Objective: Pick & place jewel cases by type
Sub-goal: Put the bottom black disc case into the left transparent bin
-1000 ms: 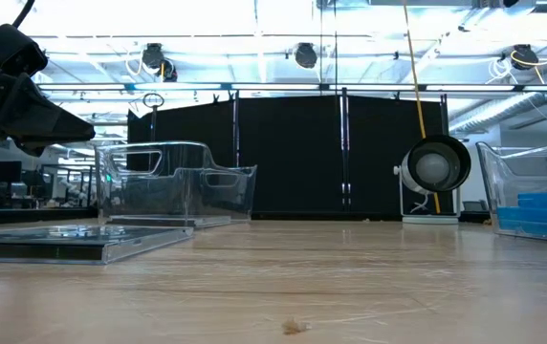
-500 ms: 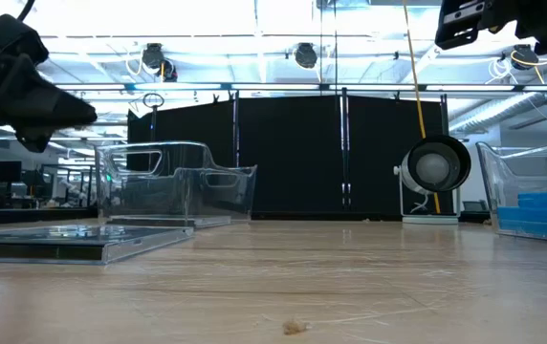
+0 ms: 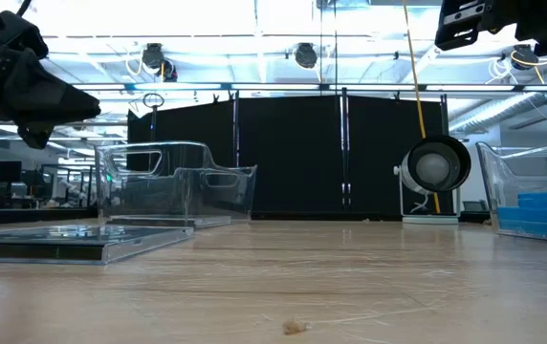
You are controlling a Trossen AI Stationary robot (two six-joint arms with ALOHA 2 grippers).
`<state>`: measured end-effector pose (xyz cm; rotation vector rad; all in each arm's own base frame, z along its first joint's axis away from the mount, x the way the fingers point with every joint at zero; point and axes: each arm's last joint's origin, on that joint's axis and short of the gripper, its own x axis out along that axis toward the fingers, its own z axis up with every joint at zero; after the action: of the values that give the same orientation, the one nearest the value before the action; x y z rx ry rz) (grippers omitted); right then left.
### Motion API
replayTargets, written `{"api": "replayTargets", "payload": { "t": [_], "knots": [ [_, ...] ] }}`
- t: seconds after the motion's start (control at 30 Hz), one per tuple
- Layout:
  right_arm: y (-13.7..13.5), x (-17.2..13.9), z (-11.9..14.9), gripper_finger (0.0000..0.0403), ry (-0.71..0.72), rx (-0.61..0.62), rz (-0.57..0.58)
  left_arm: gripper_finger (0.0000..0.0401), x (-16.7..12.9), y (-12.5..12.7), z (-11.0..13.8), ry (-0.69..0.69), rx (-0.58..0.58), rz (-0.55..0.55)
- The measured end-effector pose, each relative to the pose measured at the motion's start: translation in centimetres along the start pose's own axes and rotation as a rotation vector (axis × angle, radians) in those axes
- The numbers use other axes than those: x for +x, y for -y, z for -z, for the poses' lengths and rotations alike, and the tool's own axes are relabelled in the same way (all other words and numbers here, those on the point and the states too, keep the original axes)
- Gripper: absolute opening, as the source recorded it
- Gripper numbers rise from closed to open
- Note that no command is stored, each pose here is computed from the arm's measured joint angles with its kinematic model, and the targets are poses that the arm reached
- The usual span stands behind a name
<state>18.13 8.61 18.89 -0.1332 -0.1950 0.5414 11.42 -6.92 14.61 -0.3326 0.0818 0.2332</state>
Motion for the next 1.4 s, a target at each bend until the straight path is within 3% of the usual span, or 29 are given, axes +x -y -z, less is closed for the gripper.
{"api": "replayTargets", "payload": {
  "t": [0.27, 0.53, 0.63, 0.77, 0.93, 1.17, 1.3, 1.4],
  "knots": [
    [0.0, 0.0, 0.0, 0.0018, -0.003, -0.009, -0.001, 0.0063, 0.3, -0.5, -0.3, 0.044, 0.013, -0.091],
    [0.0, 0.0, 0.1, 0.0018, -0.008, -0.009, -0.002, 0.0063, 1.2, -2.0, -1.0, 0.154, -0.098, -0.318],
    [0.0, 0.0, 0.1, 0.0018, -0.008, -0.01, -0.001, 0.0063, 1.8, -2.1, -1.1, 0.096, -0.088, -0.215],
    [0.0, 0.0, 0.1, 0.0018, -0.008, -0.026, -0.001, 0.0063, 2.3, -1.1, -1.8, 0.033, -0.079, 0.118],
    [0.2, 0.0, 0.1, 0.0018, -0.01, -0.03, 0.009, 0.0063, 3.5, 2.1, -3.9, 0.048, 0.111, 0.328],
    [0.7, -0.1, 0.5, 0.0018, -0.041, 0.013, 0.036, 0.0063, 7.6, 7.1, -5.9, 0.056, 0.384, 0.352],
    [0.7, -0.1, 0.6, 0.0018, -0.053, 0.018, 0.036, 0.0063, 10.5, 9.4, -5.5, 0.025, 0.487, 0.273],
    [0.7, -0.1, 0.6, 0.0018, -0.053, 0.018, 0.036, 0.0063, 12.3, 10.8, -5.5, 0.031, 0.503, 0.21]
  ]
}}
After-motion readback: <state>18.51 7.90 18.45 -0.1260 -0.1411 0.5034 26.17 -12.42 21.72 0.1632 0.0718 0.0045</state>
